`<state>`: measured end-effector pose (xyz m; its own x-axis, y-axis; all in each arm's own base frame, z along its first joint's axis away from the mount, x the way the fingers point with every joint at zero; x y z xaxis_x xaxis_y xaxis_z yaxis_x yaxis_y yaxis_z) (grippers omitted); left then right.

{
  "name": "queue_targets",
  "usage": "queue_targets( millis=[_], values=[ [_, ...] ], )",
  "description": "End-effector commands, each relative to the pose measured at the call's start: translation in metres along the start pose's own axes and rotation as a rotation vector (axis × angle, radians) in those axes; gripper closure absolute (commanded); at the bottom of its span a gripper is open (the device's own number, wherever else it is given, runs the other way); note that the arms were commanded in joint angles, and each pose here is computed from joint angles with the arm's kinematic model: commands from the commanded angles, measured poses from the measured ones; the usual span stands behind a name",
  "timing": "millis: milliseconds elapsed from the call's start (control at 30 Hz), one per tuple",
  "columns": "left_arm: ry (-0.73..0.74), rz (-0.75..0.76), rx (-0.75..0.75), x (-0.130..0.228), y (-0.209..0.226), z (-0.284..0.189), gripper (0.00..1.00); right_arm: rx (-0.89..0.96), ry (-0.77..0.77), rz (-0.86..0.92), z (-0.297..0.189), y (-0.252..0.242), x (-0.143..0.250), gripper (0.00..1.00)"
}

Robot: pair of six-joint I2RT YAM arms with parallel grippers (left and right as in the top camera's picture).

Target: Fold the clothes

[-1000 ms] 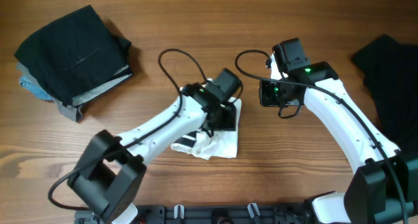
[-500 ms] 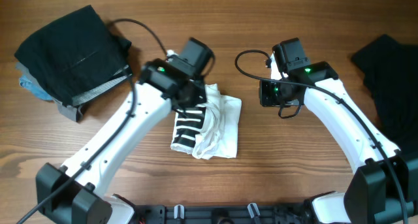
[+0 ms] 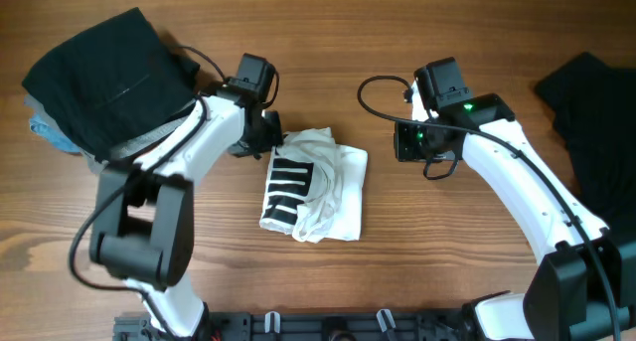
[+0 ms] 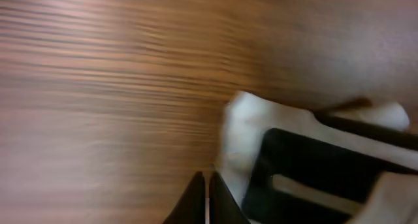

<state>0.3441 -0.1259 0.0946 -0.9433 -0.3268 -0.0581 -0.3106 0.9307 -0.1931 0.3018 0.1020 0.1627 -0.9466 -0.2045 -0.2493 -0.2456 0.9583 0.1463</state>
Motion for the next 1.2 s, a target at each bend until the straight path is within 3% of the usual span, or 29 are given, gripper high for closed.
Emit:
queue_targets(
  millis=[0, 200, 333, 467, 533, 633, 767, 900, 1000, 1167],
  values=[
    [0.154, 0.164, 0.345, 0.028, -0.052, -0.011, 0.96, 0.005, -0.032, 0.032, -0.007, 0.000, -0.005, 0.71],
    [0.136, 0.340, 0.469, 0.062, -0.103, -0.024, 0.96, -0.008, -0.046, 0.040, -0.008, 0.001, -0.007, 0.71],
    [0.178, 0.368, 0.448, 0.081, -0.108, -0.026, 0.96, -0.004, -0.046, 0.040, -0.008, 0.000, -0.007, 0.71],
    [0.131, 0.346, 0.461, 0.075, -0.099, -0.058, 0.96, -0.015, -0.071, 0.015, -0.008, 0.002, -0.012, 0.68],
    [0.062, 0.324, 0.448, 0.066, -0.089, -0.082, 0.95, -0.124, -0.092, -0.116, -0.009, 0.014, -0.015, 0.61],
    [-0.094, 0.268, 0.392, 0.052, -0.063, -0.128, 0.90, -0.452, -0.157, -0.393, -0.019, 0.052, -0.014, 0.53],
    [-0.231, 0.207, 0.359, 0.045, -0.033, -0.168, 0.84, -0.472, -0.149, -0.490, -0.016, 0.078, -0.008, 0.51],
    [-0.240, 0.149, 0.327, 0.046, -0.009, -0.181, 0.84, -0.376, -0.129, -0.604, 0.001, 0.104, -0.005, 0.59],
    [-0.191, 0.110, 0.245, 0.049, 0.006, -0.173, 0.89, -0.326, -0.048, -0.602, 0.023, 0.114, 0.004, 0.78],
    [-0.143, 0.076, 0.173, 0.050, 0.018, -0.164, 0.91, -0.322, 0.143, -0.589, 0.058, 0.111, 0.028, 0.80]
  ],
)
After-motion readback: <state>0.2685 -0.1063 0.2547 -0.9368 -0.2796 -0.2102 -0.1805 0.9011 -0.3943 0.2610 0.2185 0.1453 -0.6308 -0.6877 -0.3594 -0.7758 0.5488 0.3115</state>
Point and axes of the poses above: each gripper's point midway between its finger pads, its own z axis out along the fingers, its own y axis along the line the jaws close on, x = y × z, the point moved 7 cm from there along -z, back along the fingers, and after that the axes turned 12 degrees about -z, right-handed, at the moved point
